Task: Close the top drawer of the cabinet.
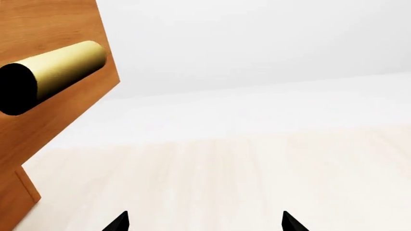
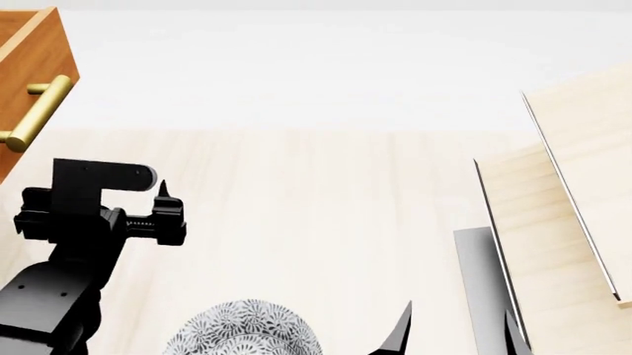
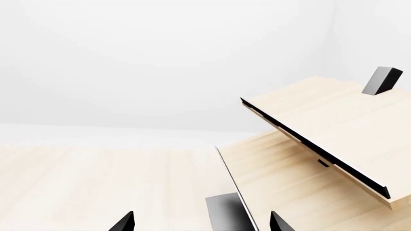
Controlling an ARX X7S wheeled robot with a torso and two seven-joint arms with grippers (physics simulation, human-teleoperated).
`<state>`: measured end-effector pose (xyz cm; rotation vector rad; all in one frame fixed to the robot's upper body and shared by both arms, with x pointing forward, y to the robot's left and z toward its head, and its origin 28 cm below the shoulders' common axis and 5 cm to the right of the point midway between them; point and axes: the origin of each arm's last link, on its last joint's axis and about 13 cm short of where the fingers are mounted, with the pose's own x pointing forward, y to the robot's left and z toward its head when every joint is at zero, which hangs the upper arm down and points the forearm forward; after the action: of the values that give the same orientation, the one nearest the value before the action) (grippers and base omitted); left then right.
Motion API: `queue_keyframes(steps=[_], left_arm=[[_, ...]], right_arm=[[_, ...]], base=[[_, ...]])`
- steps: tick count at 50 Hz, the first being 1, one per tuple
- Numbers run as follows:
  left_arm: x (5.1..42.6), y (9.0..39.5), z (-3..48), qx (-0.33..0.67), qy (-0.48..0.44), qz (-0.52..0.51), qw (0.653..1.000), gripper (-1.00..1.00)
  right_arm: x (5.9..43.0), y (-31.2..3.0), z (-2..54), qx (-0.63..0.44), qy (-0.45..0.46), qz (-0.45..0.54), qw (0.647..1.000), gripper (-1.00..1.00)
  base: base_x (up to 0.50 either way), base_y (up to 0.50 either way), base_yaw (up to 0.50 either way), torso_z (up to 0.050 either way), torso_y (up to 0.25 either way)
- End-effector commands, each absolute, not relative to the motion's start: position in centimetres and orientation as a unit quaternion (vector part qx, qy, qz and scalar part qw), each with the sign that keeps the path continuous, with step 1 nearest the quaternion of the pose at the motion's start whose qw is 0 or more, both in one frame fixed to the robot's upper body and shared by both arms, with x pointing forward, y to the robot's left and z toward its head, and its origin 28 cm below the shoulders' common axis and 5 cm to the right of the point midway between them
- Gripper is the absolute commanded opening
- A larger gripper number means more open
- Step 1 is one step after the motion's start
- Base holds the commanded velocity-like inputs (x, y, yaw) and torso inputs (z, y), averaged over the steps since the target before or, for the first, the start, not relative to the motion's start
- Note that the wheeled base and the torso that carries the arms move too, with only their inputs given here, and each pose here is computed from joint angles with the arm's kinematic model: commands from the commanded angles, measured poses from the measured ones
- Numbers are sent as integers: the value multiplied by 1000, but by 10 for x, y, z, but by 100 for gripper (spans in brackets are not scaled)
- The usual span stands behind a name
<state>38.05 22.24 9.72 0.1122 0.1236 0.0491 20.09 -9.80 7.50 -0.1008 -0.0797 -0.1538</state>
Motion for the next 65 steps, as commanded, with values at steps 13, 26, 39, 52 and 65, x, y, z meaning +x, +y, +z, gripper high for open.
queue_keyframes(steps=[13, 26, 39, 52, 65], left_arm=[[419, 225, 144, 39, 127, 58, 989, 100], [419, 240, 167, -82, 191, 82, 975, 100], [416, 271, 174, -128, 208, 179, 953, 100], [417, 303, 205, -133, 160, 245, 947, 100], [411, 341, 227, -134, 123, 309, 933, 100]], right_arm=[[201, -101, 73, -50, -37, -81, 995, 100], [201, -101, 73, -48, -37, -84, 995, 100], [201, -101, 75, -49, -39, -84, 994, 100], [206, -101, 74, -51, -40, -83, 994, 100], [206, -101, 73, -52, -38, -84, 994, 100]], base=[[0, 0, 0, 0, 1], [0, 0, 0, 0, 0], [0, 0, 0, 0, 0], [0, 0, 0, 0, 0], [0, 0, 0, 0, 1]])
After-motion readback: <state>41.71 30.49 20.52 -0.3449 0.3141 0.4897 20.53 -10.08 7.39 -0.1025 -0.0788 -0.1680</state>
